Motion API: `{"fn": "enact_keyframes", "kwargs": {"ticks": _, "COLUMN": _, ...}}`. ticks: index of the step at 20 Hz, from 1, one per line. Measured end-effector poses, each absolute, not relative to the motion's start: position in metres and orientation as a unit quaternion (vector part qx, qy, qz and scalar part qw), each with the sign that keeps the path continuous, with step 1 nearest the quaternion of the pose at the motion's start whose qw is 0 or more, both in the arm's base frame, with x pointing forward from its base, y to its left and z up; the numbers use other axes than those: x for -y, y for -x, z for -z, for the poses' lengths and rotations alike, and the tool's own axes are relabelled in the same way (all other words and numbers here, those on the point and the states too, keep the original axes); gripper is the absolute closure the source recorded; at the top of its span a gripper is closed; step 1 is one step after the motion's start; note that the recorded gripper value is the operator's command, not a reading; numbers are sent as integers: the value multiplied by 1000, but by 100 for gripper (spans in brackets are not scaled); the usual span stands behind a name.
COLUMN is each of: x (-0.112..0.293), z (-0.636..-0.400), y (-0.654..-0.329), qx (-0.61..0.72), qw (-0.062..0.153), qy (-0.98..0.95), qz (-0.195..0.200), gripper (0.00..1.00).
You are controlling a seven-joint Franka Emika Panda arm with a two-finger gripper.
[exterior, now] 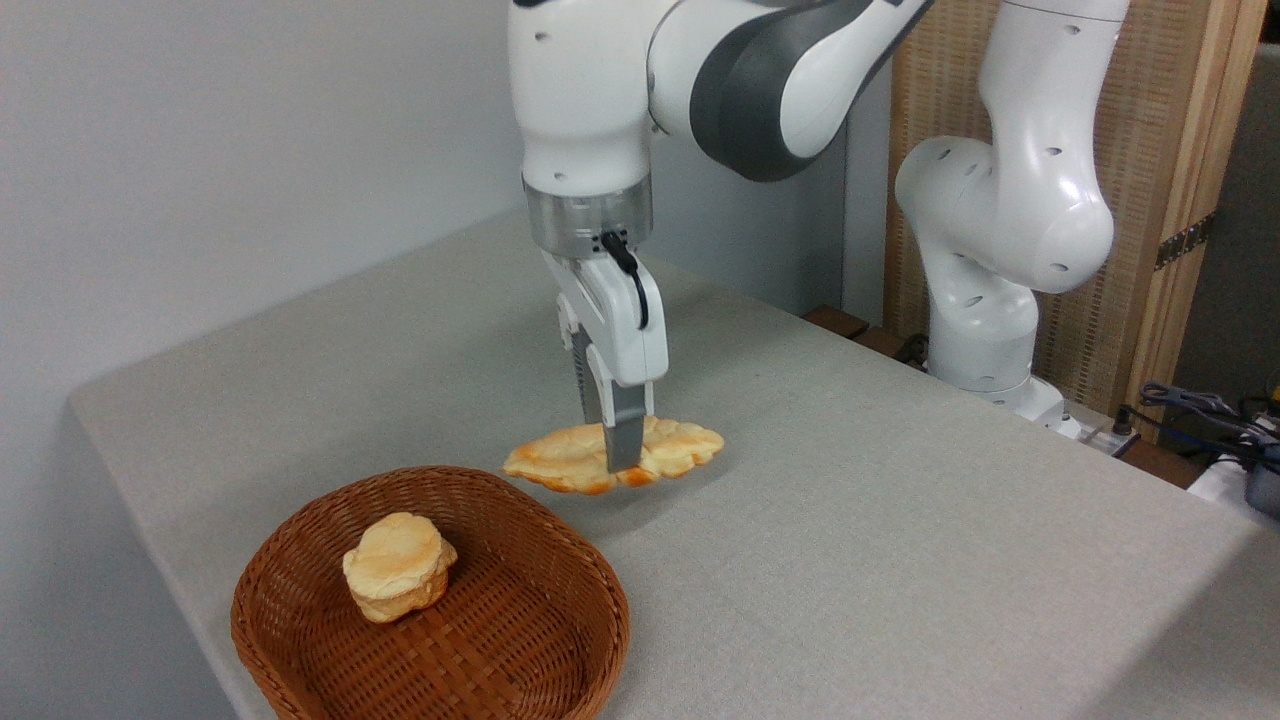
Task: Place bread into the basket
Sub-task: 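Lift the bread and carry it over the wicker basket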
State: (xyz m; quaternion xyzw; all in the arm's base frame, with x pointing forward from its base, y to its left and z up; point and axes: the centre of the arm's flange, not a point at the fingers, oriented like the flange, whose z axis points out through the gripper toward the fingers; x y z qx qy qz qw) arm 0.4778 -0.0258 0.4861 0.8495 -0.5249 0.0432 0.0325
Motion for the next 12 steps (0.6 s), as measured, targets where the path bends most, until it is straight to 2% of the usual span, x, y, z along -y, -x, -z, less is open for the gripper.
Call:
{"fn": "enact_keyframes", "kwargs": {"ticks": 3, "x": 27, "z": -499, "y": -483, "qx": 519, "qw": 35, "qy": -852, "qz": -67, "gripper": 48}}
{"fn": "enact_keyframes", "kwargs": {"ticks": 8, "x": 28, "z": -509, "y": -503, "qx": 500, "qw": 12, "qy": -854, "qz": -143, "gripper": 48}}
{"fn": "enact_keyframes", "kwargs": {"ticks": 12, "x": 26, "z": -504, "y": -517, "qx": 489, "qw": -10, "qy": -854, "qz": -174, "gripper": 44}}
